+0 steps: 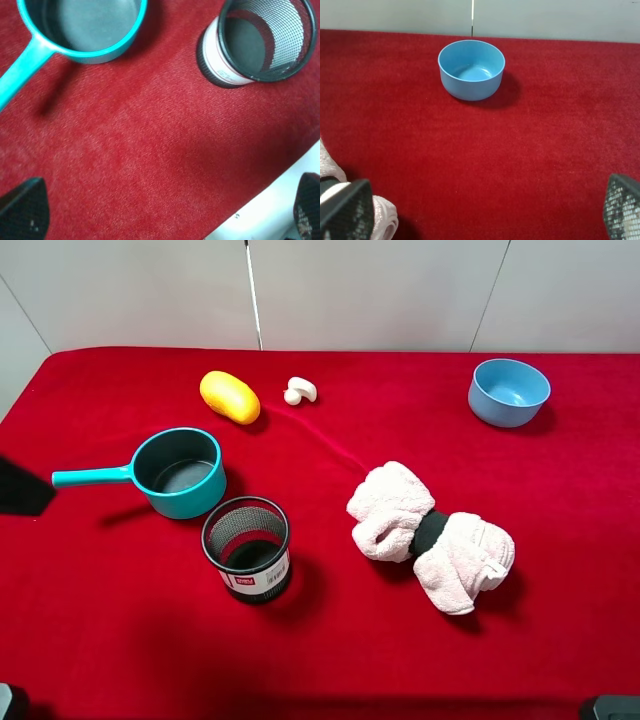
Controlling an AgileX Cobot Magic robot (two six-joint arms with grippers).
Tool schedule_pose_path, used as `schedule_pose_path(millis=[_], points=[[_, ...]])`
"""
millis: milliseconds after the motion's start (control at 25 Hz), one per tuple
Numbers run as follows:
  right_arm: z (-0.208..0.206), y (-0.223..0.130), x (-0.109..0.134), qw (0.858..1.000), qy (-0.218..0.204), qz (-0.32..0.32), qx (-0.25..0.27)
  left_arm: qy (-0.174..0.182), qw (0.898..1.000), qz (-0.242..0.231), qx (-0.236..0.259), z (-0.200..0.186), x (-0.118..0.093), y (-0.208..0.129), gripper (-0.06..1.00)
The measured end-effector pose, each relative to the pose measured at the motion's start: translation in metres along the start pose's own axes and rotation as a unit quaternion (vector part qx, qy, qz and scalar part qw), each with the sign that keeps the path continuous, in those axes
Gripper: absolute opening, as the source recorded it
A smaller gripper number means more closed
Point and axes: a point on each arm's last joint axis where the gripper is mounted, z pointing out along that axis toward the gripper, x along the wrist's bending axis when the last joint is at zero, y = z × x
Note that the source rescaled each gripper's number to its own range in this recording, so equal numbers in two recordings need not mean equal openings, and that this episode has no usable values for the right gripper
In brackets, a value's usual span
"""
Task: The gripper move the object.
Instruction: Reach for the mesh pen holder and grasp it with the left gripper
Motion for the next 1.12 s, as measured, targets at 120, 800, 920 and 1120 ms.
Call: schedule_pose_path(millis=[120, 800, 920, 1120], points=[[0.000, 0.000, 0.000, 1.000, 0.000, 0.000, 0.000, -0.012, 1.000, 0.018, 0.018, 0.008, -0.001, 0.016, 0.98], [0.000, 0.000, 0.000, 1.000, 0.000, 0.000, 0.000, -0.048, 0.982, 0.156, 0.099, 0.058, -0.040, 0.091, 0.96], [0.000, 0.000, 0.000, 1.000, 0.000, 0.000, 0.000, -0.052, 0.977, 0.177, 0.110, 0.067, -0.050, 0.100, 0.96], [0.000, 0.000, 0.000, 1.000, 0.000, 0.000, 0.000, -0.053, 0.965, 0.218, 0.134, 0.085, -0.068, 0.109, 0.95]])
